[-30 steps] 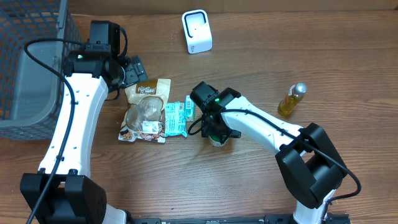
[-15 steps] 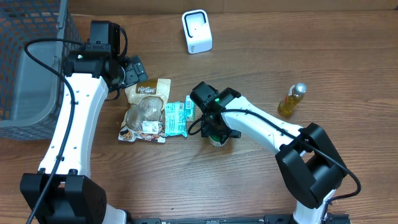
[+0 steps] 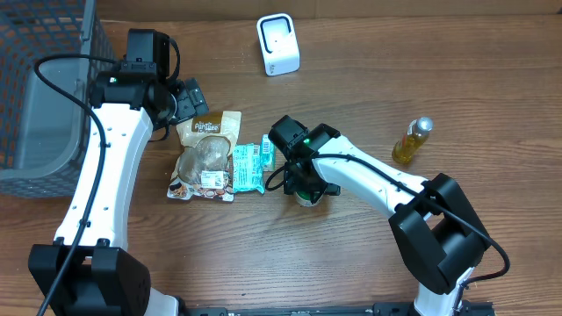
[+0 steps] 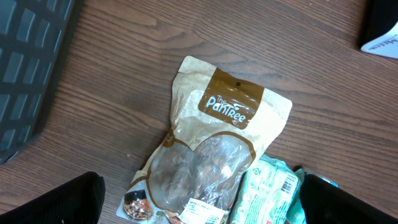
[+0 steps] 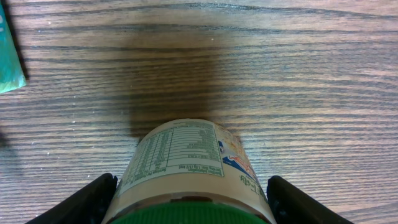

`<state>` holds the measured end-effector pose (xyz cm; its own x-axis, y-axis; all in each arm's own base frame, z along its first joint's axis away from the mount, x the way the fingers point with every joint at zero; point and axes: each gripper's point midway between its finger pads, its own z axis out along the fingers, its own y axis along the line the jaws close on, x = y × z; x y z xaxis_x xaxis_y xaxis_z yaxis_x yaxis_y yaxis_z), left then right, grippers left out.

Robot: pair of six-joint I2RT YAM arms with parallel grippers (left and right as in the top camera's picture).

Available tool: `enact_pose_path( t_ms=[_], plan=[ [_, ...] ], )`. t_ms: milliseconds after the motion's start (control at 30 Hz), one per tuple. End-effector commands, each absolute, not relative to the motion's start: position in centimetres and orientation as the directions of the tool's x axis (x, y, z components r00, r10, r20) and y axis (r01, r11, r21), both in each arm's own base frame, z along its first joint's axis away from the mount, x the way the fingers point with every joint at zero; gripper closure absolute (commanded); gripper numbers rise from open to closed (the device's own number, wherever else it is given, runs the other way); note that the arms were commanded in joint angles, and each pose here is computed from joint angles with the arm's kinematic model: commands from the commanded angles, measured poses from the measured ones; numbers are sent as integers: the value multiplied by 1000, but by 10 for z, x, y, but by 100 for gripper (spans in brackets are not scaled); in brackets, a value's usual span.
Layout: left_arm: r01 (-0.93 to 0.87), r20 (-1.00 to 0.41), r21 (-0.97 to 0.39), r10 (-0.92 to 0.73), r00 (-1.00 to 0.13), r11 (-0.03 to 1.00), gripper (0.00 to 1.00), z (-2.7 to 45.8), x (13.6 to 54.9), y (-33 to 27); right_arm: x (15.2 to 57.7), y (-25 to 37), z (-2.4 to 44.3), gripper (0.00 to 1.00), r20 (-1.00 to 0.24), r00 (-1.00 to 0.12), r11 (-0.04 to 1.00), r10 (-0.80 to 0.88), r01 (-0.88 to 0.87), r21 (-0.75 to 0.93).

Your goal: Scan the item barcode

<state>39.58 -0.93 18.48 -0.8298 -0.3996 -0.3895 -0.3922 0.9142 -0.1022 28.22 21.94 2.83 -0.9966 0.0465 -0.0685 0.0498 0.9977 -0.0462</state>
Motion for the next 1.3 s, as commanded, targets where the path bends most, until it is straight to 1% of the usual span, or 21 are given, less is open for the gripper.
enact_pose_path(
  t_ms=[0, 567, 600, 633, 700, 1267],
  plan=[
    [-388, -407, -104, -395, -823, 916, 0, 191, 398, -9, 281, 218, 26, 26, -60, -997, 997, 53, 56, -47],
    [-389, -407, -104, -395, -823, 916, 0, 191, 398, -9, 283, 220, 26, 26, -68, -996, 998, 53, 55, -39],
    [-389, -407, -104, -395, -823, 916, 0, 191, 398, -9, 283, 220, 26, 25, -67, -996, 998, 52, 55, -40],
    [-388, -407, -104, -395, -823, 916, 0, 191, 398, -9, 283, 220, 26, 22, -67, -996, 998, 52, 55, -41],
    [-388, -407, -104, -395, -823, 916, 0, 191, 398, -9, 282, 220, 26, 20, -66, -996, 998, 52, 55, -42],
    [-388, -407, -104, -395, -823, 916, 0, 191, 398, -9, 276, 217, 25, 21, -43, -998, 997, 53, 55, -53]
  ],
)
